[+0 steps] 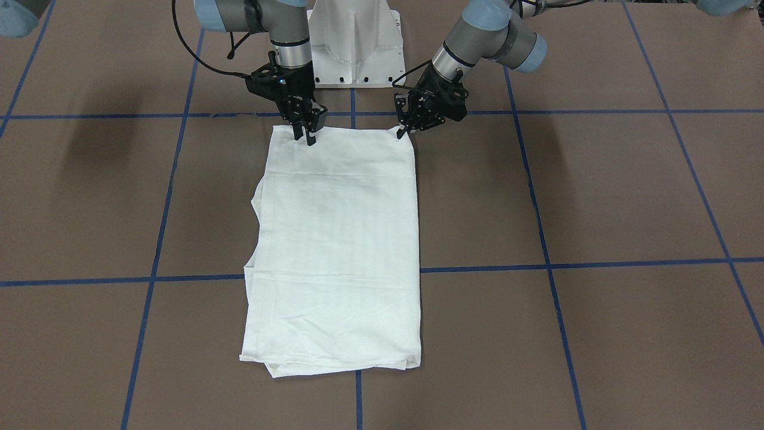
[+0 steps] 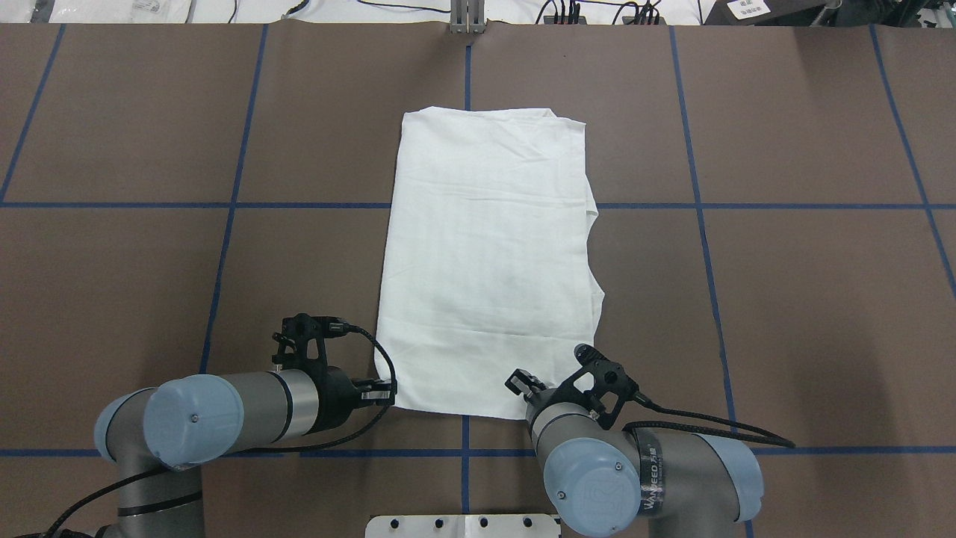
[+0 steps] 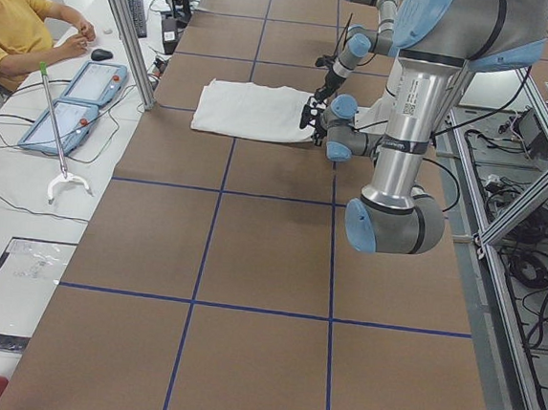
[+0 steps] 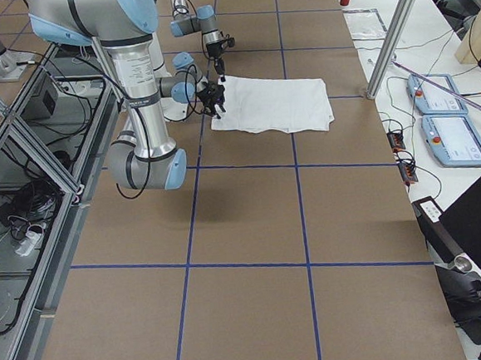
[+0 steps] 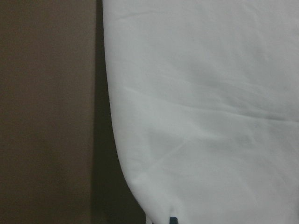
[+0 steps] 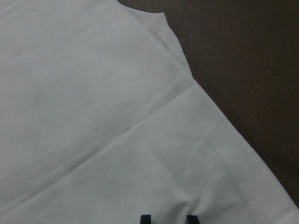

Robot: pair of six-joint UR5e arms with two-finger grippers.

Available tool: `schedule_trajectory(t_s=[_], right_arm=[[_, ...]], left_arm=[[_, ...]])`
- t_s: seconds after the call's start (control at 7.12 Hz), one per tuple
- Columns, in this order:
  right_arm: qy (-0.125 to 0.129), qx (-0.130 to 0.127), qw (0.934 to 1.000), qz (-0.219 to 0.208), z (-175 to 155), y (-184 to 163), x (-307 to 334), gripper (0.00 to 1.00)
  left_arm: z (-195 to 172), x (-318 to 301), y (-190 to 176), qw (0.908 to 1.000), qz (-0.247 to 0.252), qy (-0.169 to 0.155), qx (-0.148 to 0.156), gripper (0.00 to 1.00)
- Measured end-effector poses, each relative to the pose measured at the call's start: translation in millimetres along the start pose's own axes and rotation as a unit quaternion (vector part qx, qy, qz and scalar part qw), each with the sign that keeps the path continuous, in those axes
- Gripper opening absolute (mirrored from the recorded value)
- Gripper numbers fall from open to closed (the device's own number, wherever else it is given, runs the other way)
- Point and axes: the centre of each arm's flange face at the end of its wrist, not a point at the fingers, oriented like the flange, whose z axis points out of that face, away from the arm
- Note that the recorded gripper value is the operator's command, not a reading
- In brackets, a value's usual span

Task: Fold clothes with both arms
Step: 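Lower both grippers and grasp the near edge corners of the shirt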

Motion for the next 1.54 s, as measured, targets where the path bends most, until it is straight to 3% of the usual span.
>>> schedule_trajectory(t_s=[0.14,0.42,0.7,1.26,1.4,1.54], right_arm=[[0.005,0.001,1.0,-0.002,-1,-2,0,0.74],[0.036,-0.001,0.9992,-0.017,-11,-7,2,0.99],[0.056,0.004,0.998,-0.03,-12,-6,7,0.99],[0.064,0.008,0.9972,-0.036,4,9,1,0.89],[0.067,0.01,0.997,-0.037,7,11,2,0.71],[0.068,0.01,0.997,-0.037,9,12,2,0.45]], left_arm=[[0,0,0,1.0,0.0,0.001,0.0,0.0],[-1,0,0,1.0,0.0,0.001,0.0,0.0],[-1,0,0,1.0,-0.001,0.001,0.001,0.0],[-2,0,-1,1.0,0.0,0.001,0.002,0.0],[-2,-1,-1,1.0,0.0,0.0,0.002,0.0],[-2,-1,-1,1.0,0.0,0.0,0.002,0.0]])
